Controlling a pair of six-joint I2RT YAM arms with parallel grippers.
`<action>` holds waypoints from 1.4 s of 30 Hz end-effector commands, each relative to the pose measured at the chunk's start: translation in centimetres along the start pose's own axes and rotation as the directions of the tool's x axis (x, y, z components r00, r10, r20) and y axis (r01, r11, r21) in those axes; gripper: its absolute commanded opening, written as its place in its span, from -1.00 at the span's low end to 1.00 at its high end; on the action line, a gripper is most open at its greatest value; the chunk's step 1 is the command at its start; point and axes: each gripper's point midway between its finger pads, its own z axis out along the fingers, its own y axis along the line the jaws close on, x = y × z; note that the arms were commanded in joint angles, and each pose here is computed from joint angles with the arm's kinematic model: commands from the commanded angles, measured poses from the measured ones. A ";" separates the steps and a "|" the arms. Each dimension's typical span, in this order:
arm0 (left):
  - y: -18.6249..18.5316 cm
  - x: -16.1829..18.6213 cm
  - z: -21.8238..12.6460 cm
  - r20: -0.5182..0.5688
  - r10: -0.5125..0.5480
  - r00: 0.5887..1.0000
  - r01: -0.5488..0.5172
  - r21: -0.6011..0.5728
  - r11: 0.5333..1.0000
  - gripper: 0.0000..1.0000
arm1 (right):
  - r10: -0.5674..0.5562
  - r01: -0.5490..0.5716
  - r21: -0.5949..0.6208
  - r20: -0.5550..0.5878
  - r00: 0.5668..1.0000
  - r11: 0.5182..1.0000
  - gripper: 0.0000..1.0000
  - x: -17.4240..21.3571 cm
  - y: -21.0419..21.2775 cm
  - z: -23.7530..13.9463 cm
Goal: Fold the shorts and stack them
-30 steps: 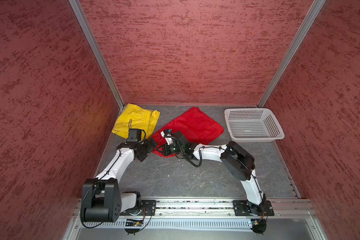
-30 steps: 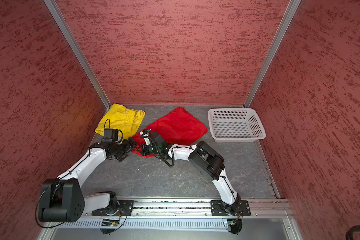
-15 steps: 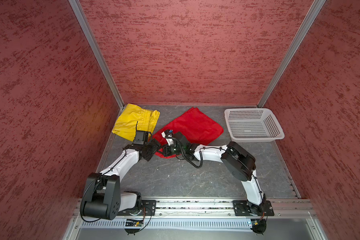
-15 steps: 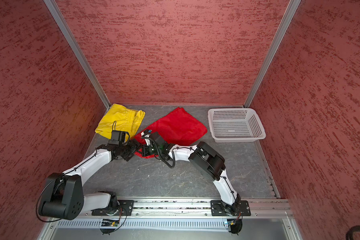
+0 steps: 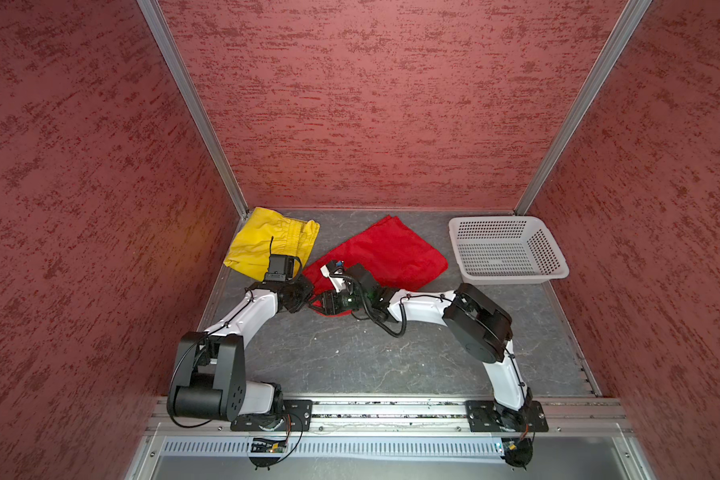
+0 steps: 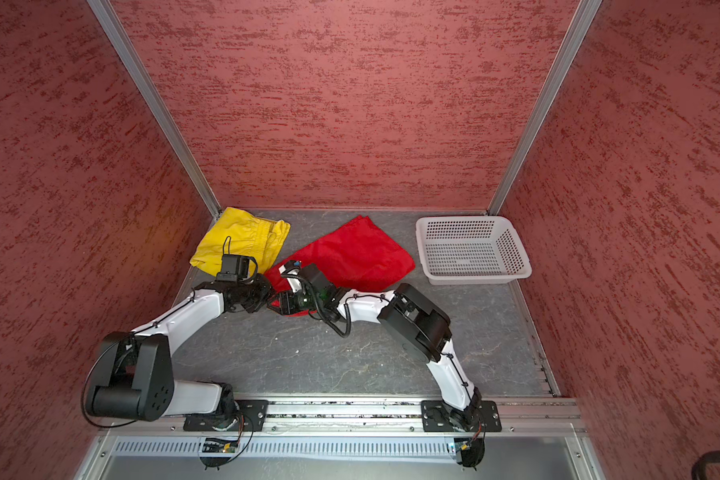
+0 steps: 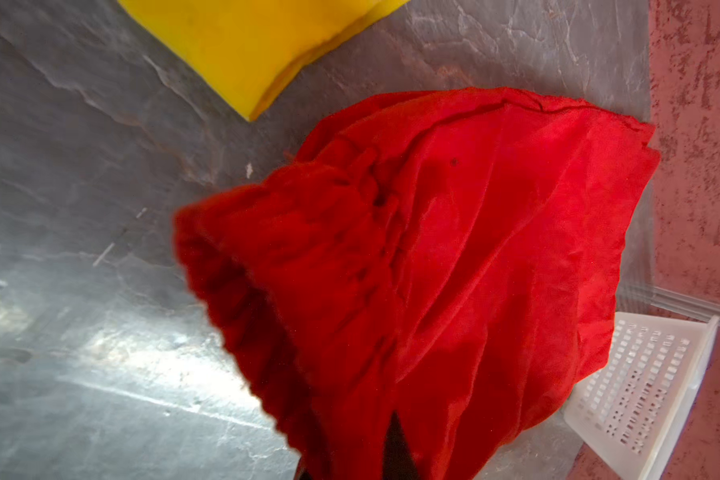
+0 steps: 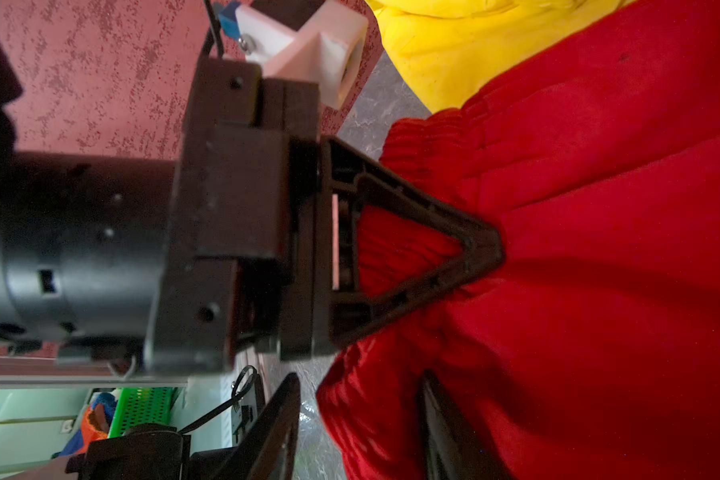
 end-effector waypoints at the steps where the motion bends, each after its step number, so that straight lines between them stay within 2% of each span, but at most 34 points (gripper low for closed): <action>1: -1.0 -1.3 -1.8 -0.013 0.111 0.994 -0.111 0.005 0.994 -1.00 | -0.126 0.124 0.063 0.037 0.991 0.990 0.03 -2.3 1.3 -4.0; 4: -0.8 -1.8 -2.9 -0.041 0.170 0.985 -0.172 -0.049 0.984 -1.00 | -0.159 0.141 0.237 0.061 0.985 0.961 0.09 -3.8 -3.1 -7.2; 6: -1.3 -1.9 -3.6 -0.036 0.188 0.982 -0.189 -0.032 0.981 -1.00 | -0.138 0.108 0.342 0.064 0.988 0.934 -0.01 -4.7 -6.9 -8.8; 7: -1.7 -2.1 -4.0 -0.026 0.197 0.980 -0.197 -0.024 0.980 -1.00 | -0.117 0.082 0.389 0.067 0.991 0.918 -0.18 -5.1 -8.9 -9.4; 8: -1.8 -2.3 -4.3 -0.020 0.205 0.979 -0.206 -0.025 0.978 -0.99 | -0.096 0.059 0.428 0.066 0.993 0.902 -0.45 -5.4 -10.6 -9.8; 9: -2.1 -2.6 -4.8 -0.013 0.216 0.976 -0.216 -0.026 0.976 -0.98 | -0.067 0.032 0.471 0.058 0.996 0.881 -0.81 -5.6 -12.5 -10.0; 10: -2.3 -2.8 -5.2 -0.010 0.223 0.975 -0.223 -0.034 0.974 -0.98 | -0.040 0.014 0.504 0.041 0.998 0.863 -1.00 -5.4 -13.8 -10.0; 12: -2.7 -3.3 -6.0 0.004 0.240 0.971 -0.239 -0.040 0.970 -0.98 | -0.003 -0.002 0.530 0.008 1.000 0.848 -1.00 -4.7 -15.2 -9.3; 14: -3.3 -3.8 -6.9 0.023 0.259 0.966 -0.258 -0.040 0.965 -0.96 | 0.040 -0.027 0.504 -0.014 0.999 0.864 -1.00 -3.7 -15.3 -8.1; 20: -6.0 -5.9 -9.2 0.088 0.282 0.955 -0.282 -0.011 0.959 -0.91 | 0.049 0.011 0.455 -0.118 0.992 0.890 -1.00 0.9 -12.9 -3.8; 26: -10.3 -6.5 -10.3 0.096 0.319 0.943 -0.325 0.064 0.943 -0.87 | 0.053 0.027 0.319 -0.240 0.969 0.947 -1.00 5.6 -9.2 1.8; 29: -11.7 -6.3 -10.6 0.103 0.355 0.929 -0.362 0.060 0.930 -0.83 | 0.073 -0.024 0.228 -0.210 0.975 0.973 -1.00 4.7 -7.8 2.7; 32: -12.1 -5.8 -10.4 0.087 0.387 0.918 -0.392 0.050 0.919 -0.81 | 0.111 -0.089 0.178 -0.119 0.987 0.980 -1.00 1.6 -7.5 0.1; 36: -11.7 -4.8 -9.6 0.049 0.455 0.889 -0.456 0.001 0.890 -0.81 | 0.153 -0.149 0.174 -0.009 0.988 0.973 -1.00 -1.5 -7.1 -6.2; 39: -11.9 -3.9 -9.4 0.030 0.523 0.852 -0.521 -0.039 0.852 -0.80 | 0.209 -0.213 0.223 0.042 0.977 0.951 -1.00 -1.1 -7.7 -11.2; 42: -12.3 -3.3 -9.5 0.018 0.593 0.805 -0.588 -0.099 0.803 -0.80 | 0.298 -0.308 0.314 0.078 0.951 0.898 -1.00 1.2 -10.0 -15.9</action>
